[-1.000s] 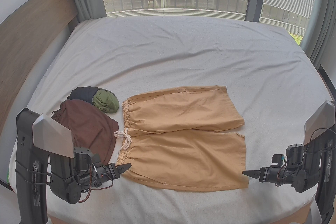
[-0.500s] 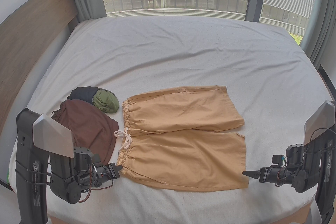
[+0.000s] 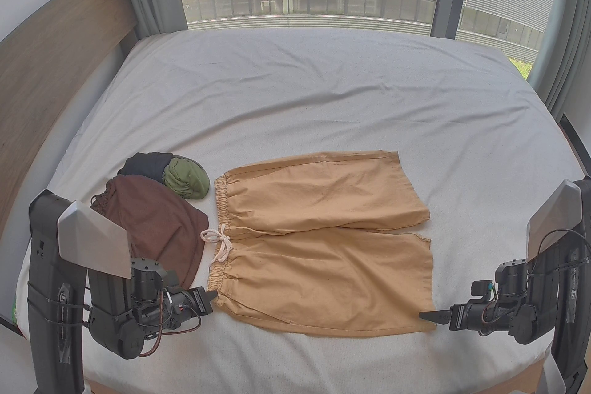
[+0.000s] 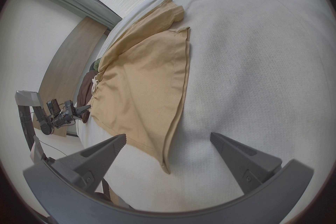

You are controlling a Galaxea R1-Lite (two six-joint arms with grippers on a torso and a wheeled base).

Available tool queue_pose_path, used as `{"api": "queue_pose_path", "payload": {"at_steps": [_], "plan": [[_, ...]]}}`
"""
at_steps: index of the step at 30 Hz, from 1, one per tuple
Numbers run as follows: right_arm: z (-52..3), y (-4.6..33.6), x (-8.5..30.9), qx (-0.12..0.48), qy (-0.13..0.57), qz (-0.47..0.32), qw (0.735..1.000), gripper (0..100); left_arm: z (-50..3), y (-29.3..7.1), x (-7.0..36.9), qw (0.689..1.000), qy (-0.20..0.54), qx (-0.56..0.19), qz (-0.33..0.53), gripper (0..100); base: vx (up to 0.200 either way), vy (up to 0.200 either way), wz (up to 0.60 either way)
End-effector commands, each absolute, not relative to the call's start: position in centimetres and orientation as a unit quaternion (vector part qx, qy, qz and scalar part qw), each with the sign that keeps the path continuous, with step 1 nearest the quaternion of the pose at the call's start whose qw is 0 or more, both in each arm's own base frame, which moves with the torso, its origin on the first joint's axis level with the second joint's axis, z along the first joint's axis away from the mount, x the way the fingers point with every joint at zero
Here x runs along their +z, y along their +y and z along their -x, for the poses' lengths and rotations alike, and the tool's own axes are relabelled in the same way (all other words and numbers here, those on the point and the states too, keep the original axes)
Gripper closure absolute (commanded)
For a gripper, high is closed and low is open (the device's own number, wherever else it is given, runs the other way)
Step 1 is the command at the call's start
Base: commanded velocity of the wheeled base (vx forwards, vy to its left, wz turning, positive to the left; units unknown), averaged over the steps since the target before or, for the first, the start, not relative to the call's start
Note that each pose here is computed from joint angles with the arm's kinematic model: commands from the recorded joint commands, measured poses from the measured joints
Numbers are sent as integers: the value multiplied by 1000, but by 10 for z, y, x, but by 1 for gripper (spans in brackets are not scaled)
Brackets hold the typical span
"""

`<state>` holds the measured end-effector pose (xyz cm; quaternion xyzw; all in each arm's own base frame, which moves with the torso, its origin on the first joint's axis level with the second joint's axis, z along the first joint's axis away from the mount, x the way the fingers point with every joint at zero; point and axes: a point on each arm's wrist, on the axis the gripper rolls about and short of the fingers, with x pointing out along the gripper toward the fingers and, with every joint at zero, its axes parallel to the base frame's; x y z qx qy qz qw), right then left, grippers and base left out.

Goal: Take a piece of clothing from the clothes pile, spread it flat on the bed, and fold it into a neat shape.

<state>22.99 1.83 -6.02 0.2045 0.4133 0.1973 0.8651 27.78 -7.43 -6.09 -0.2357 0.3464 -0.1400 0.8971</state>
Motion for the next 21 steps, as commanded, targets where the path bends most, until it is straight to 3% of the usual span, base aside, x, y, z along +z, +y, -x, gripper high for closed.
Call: {"api": "queue_pose_path", "payload": {"at_steps": [1, 8, 9, 21], "plan": [[-227, 23, -63, 204, 423, -201, 860, 0, -278, -75, -64, 896, 350, -140, 235, 100, 0, 0, 0], [-224, 26, -63, 211, 428, -198, 856, 0, -278, -75, -64, 896, 350, -140, 235, 100, 0, 0, 0], [-224, 26, -63, 210, 429, -198, 856, 100, -278, -75, -64, 896, 349, -140, 234, 100, 0, 0, 0], [-225, 26, -66, 211, 431, -198, 855, 100, -279, -75, -64, 897, 348, -139, 234, 100, 0, 0, 0]]}}
